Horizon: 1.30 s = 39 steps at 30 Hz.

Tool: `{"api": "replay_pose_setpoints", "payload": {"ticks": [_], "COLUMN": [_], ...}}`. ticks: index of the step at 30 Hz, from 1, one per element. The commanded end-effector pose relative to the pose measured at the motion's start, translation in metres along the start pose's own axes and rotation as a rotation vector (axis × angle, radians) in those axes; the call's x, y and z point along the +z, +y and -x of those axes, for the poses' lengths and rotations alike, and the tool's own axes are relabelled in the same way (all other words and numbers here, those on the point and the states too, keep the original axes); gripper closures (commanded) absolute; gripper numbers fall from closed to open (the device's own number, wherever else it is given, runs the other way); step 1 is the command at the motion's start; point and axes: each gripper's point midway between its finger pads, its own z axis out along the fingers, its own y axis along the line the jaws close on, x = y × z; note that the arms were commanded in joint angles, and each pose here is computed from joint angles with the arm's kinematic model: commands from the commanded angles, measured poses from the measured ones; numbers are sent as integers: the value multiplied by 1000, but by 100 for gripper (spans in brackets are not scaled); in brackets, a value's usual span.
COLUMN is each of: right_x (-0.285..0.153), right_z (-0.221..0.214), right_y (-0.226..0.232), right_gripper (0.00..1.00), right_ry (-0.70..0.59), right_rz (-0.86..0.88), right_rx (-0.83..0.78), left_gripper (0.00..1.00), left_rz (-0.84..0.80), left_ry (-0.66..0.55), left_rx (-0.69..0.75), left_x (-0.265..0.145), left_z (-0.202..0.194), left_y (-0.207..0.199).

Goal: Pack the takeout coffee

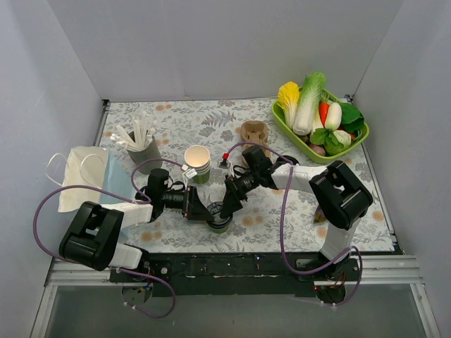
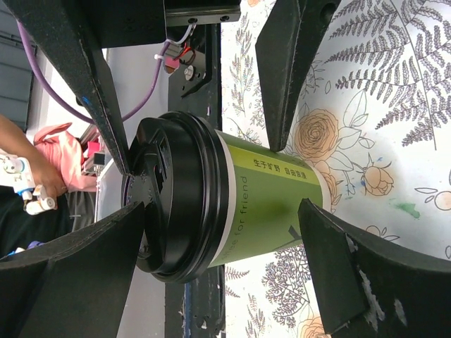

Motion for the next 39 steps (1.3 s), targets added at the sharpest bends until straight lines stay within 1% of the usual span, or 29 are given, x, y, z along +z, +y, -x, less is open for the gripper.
{"api": "replay_pose_setpoints", "payload": {"ticks": [1,4,8,12,14,16,17,18,19,21,23,24,25,29,32,35,36,39], "right_x": [-5,-8,-12,-18,-20,-25,-28,-33,-36,-45,-50,-55,-57,-66,-68,-72,-73,-76], "right_z": [1,2,4,7,9,16,21,27,30,42,49,57,56,63,61,62,63,65], "right_y": [-38,-41,-41,-37,-34,-28,-25,-21,-18,-12,-10,-8,-7,-1,-3,-1,-2,3], "right_gripper": [5,6,6,6,6,6,5,5,5,2,2,2,2,2,2,2,2,2], "right_ry": [-28,-36,-48,-61,-69,-85,-95,-110,-118,-133,-140,-153,-147,-155,-148,-144,-144,-144], "right_rz": [-137,-141,-146,-156,-149,-133,-124,-109,-98,-87,-102,-129,-138,-184,-208,-233,-246,-256], "right_rx": [-54,-53,-56,-96,-107,-121,-135,-144,-148,-169,-202,-254,-244,-310,-329,-361,-367,-398], "left_gripper": [6,7,7,7,7,7,7,6,2,2,2,2,2,2,2,2,2,2], "left_rz": [60,69,84,117,90,30,8,-16,-21,-40,-39,-40,-36,-48,-31,35,82,118], "left_ry": [-5,-14,3,8,7,32,30,36,51,52,60,57,59,54,54,41,27,11], "left_rx": [21,40,75,83,110,134,164,173,176,214,217,232,230,251,265,292,303,342], "left_x": [7,9,16,20,20,19,19,20,18,18,17,16,15,13,12,10,9,5], "left_z": [-4,-3,-7,-7,-2,-2,6,9,9,18,19,21,20,25,28,34,38,46], "left_y": [15,22,32,38,32,20,12,6,4,-5,-7,-11,-11,-21,-22,-16,-10,-12]}}
